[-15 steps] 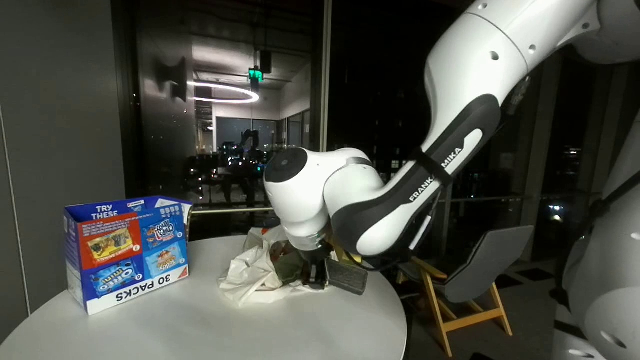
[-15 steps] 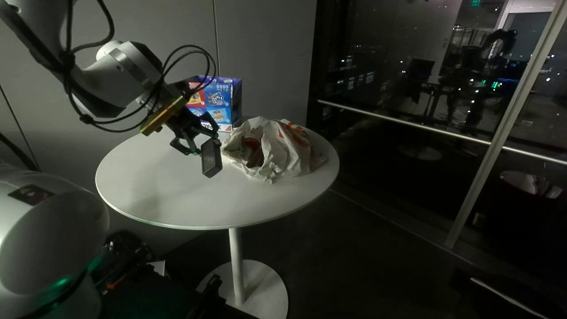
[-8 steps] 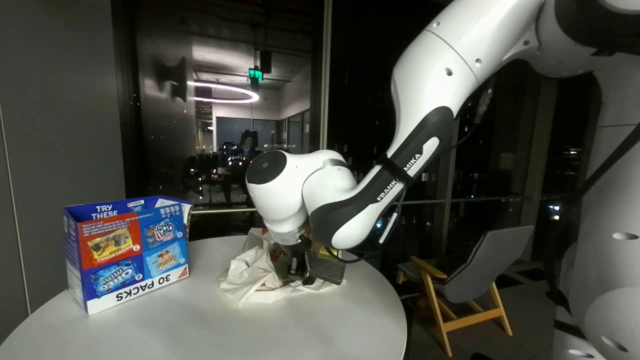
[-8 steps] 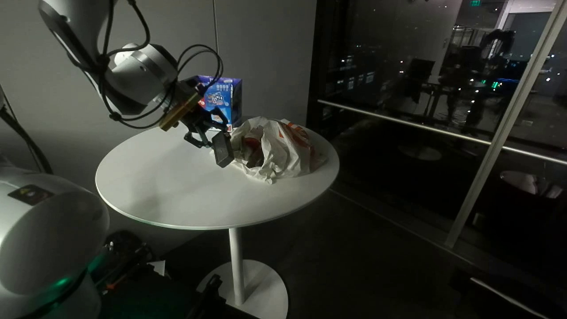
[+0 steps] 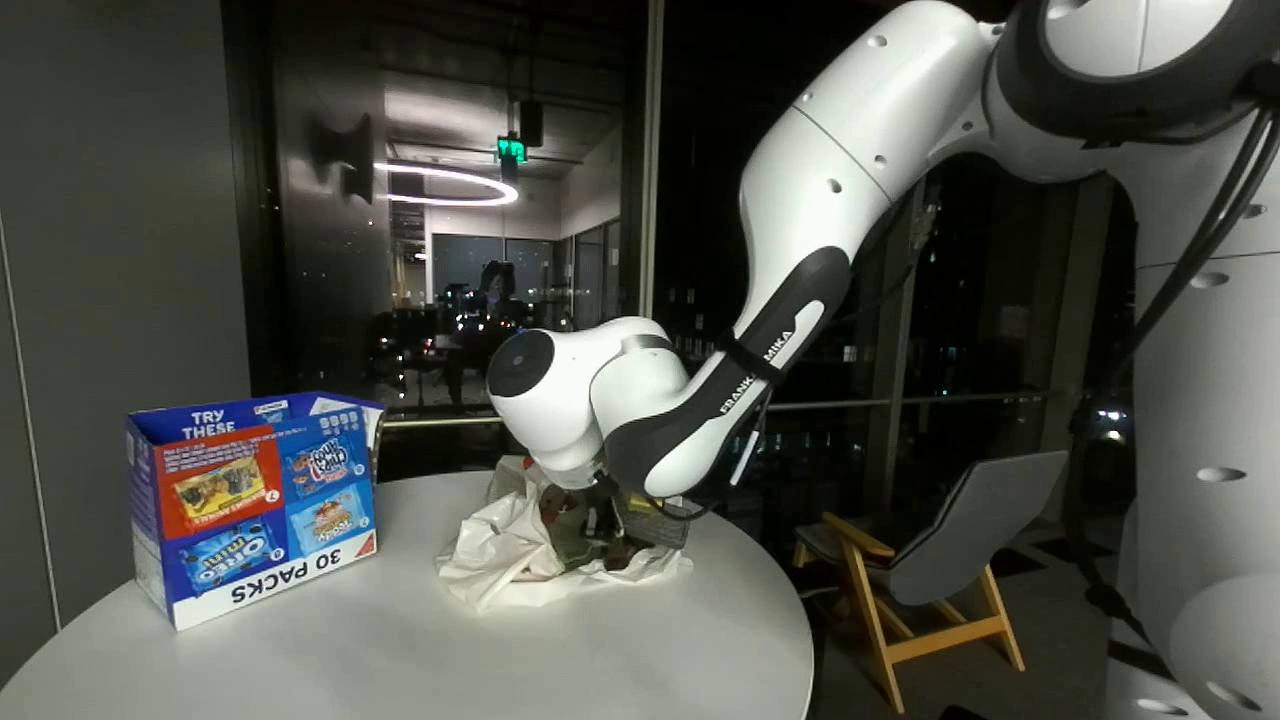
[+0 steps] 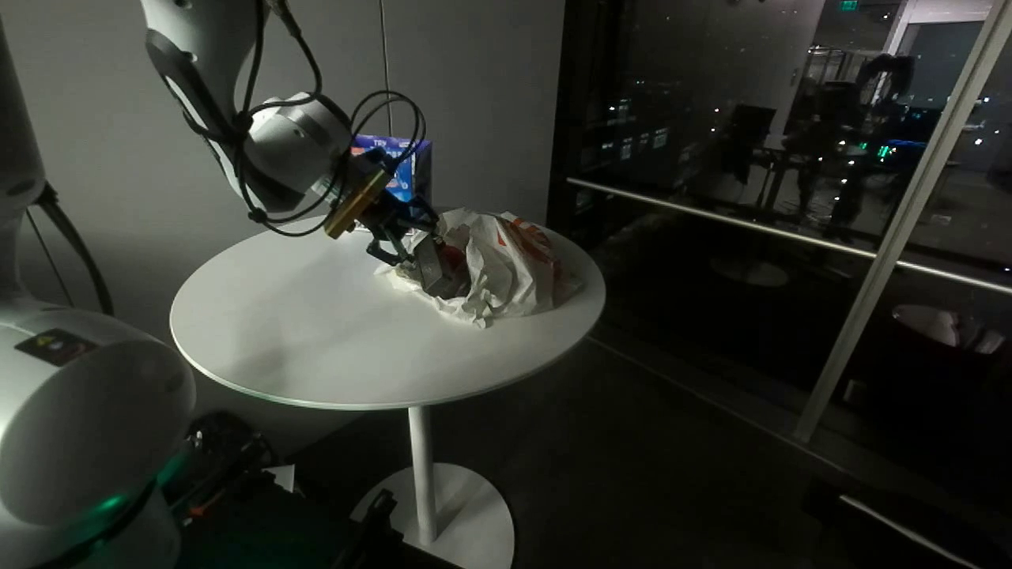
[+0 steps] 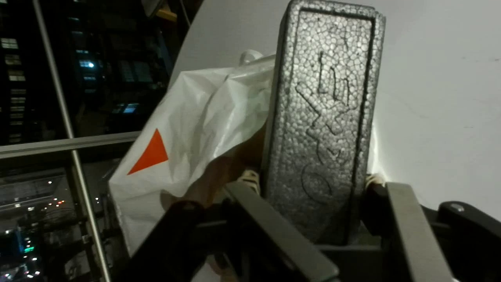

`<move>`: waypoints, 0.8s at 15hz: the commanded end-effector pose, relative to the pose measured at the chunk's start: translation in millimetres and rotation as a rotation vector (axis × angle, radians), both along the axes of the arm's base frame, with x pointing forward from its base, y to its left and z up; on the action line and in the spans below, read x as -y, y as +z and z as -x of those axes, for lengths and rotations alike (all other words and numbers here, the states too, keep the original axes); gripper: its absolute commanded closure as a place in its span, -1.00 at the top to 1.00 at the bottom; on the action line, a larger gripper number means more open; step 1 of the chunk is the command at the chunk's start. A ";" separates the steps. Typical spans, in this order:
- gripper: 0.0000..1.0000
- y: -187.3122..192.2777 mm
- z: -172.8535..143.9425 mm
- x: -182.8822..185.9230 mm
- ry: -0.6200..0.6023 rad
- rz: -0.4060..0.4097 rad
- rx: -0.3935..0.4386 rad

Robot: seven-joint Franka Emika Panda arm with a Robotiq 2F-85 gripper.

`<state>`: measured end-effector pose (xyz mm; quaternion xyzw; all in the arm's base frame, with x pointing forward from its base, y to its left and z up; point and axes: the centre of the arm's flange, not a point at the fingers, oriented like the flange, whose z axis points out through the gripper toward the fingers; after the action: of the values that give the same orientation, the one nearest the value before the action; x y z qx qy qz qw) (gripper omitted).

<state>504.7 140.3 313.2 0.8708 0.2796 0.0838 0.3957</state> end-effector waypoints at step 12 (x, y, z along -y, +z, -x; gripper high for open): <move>-0.28 -9.3 -69.0 -37.3 -0.026 0.029 0.017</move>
<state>560.9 168.5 298.9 0.8609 0.2575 0.0526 0.4356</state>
